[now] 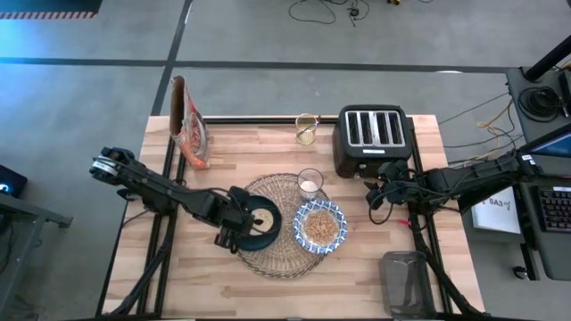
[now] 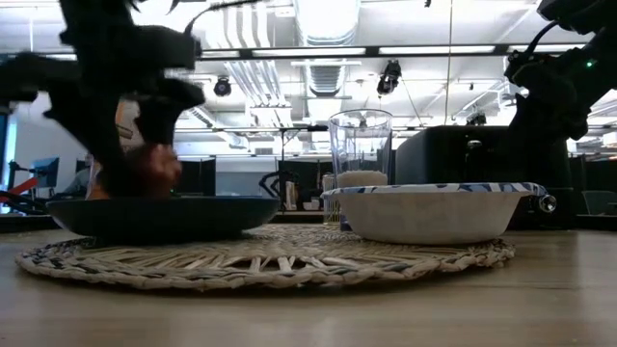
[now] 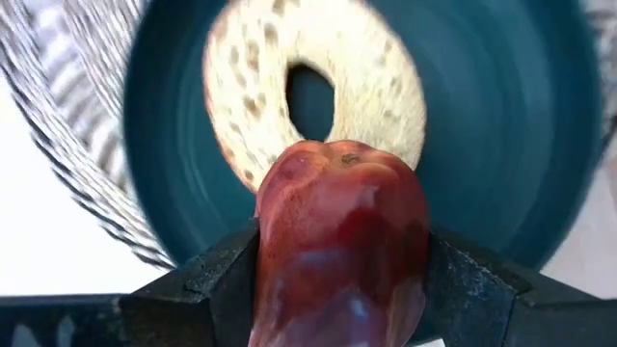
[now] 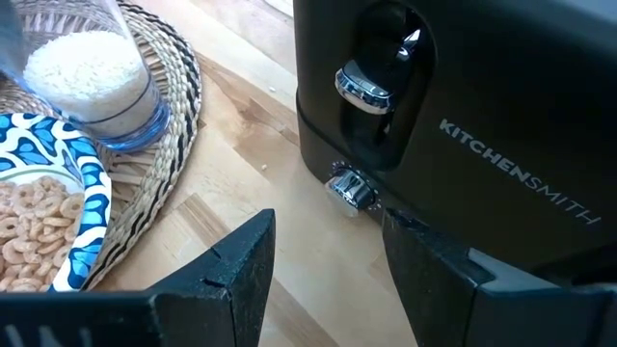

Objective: Arrange a breakfast setting
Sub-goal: Put the red apple on the brown table mat

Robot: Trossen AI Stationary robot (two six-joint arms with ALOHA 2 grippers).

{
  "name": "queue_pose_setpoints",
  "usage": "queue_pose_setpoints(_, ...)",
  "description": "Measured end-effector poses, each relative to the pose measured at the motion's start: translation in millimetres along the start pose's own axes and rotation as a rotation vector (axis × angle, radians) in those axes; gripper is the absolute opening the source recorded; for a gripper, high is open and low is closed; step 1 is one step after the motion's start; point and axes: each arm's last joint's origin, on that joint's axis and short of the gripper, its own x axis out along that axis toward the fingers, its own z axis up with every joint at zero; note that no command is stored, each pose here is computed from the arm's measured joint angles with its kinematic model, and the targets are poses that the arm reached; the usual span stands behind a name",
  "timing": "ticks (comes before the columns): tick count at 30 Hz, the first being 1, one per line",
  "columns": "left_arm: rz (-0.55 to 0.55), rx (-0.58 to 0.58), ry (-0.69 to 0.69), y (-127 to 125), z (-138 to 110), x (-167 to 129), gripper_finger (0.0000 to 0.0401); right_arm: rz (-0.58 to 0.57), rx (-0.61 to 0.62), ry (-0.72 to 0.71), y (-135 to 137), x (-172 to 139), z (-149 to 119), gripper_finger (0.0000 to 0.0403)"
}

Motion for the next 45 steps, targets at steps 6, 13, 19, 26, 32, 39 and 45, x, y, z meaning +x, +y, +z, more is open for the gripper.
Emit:
queue_pose_setpoints(6, 0.118, 0.055, -0.028, 15.2, 12.4, -13.0, 0.0223, 0.000, 0.000, 0.000, 0.0, 0.0, 0.0, 0.0183)
queue_pose_setpoints(13, 0.294, -0.023, -0.099, 59.0, 20.7, -8.8, 0.0226, 0.000, 0.000, 0.000, 0.0, 0.0, 0.0, 0.0183)
queue_pose_setpoints(19, 0.399, -0.064, -0.212, 99.6, 27.1, -6.3, 0.0226, 0.000, 0.000, 0.000, 0.0, 0.0, 0.0, 0.0183)
queue_pose_setpoints(26, 0.431, -0.032, -0.204, 121.1, 32.7, 20.0, 0.0226, 0.000, 0.001, -0.001, 0.0, 0.0, 0.1, 0.0183)
queue_pose_setpoints(32, 0.440, 0.011, -0.173, 130.8, 49.6, 36.7, 0.0226, 0.000, 0.000, 0.000, 0.0, 0.0, 0.0, 0.0183)
queue_pose_setpoints(39, 0.414, 0.013, -0.125, 142.6, 63.4, 54.6, 0.0226, 0.000, 0.000, -0.001, 0.0, 0.0, 0.0, 0.0183)
queue_pose_setpoints(45, 0.271, -0.013, -0.158, 137.4, 62.5, 59.3, 0.0226, 0.000, 0.000, -0.001, 0.0, 0.0, 0.0, 0.0183)
